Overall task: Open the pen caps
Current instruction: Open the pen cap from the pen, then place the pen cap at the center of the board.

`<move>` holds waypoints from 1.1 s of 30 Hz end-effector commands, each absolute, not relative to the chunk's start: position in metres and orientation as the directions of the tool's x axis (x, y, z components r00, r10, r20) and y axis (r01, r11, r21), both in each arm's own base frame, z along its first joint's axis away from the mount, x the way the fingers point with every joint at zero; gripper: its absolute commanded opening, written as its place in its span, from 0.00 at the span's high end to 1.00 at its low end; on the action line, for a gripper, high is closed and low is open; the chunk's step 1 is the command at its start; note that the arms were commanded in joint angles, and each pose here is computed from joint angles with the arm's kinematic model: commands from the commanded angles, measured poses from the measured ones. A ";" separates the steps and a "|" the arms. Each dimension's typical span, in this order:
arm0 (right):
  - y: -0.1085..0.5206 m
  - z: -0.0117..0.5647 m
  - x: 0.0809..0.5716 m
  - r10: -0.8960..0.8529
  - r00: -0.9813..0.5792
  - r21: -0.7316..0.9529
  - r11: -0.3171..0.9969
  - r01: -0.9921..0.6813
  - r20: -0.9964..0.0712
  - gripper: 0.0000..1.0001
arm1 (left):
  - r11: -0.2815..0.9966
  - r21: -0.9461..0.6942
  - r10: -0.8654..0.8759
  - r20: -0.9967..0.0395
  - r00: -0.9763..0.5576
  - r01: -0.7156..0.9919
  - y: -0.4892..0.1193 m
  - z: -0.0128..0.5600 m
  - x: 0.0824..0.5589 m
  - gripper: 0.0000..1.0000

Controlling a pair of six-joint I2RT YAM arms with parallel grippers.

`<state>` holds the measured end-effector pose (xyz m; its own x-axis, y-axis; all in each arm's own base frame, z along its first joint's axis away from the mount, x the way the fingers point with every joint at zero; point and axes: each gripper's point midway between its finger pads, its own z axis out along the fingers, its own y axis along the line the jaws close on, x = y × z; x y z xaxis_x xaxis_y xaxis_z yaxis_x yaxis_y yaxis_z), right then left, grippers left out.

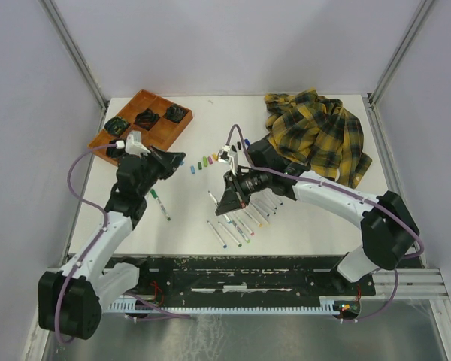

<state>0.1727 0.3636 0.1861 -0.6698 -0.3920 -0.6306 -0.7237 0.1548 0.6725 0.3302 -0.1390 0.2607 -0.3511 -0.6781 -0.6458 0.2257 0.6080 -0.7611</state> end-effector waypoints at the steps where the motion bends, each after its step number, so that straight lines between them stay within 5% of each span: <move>1: 0.367 0.182 0.188 -0.382 -0.673 0.644 0.222 -0.732 -0.634 1.00 | 0.785 -0.611 -0.587 -0.682 -0.435 -0.102 -0.099 0.161 0.340 0.97; 5: 0.368 0.171 0.192 -0.388 -0.700 0.655 0.265 -0.708 -0.599 1.00 | 0.832 -0.492 -0.550 -0.671 -0.497 -0.257 -0.081 0.115 0.350 0.97; 17: 0.370 0.159 0.195 -0.396 -0.720 0.658 0.306 -0.688 -0.570 1.00 | 0.867 -0.364 -0.497 -0.614 -0.613 -0.339 -0.082 0.055 0.392 0.97; 33: 0.371 0.161 0.193 -0.405 -0.720 0.666 0.293 -0.686 -0.564 1.00 | 0.927 -0.172 -0.370 -0.558 -0.743 -0.333 -0.090 0.010 0.416 0.78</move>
<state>0.1872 0.3622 0.1434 -0.7381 -0.4203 -0.5278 -0.6652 0.3220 0.6737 0.4213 -0.0994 0.0222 -0.7014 -0.4389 -0.5616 -0.3410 0.8986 -0.2763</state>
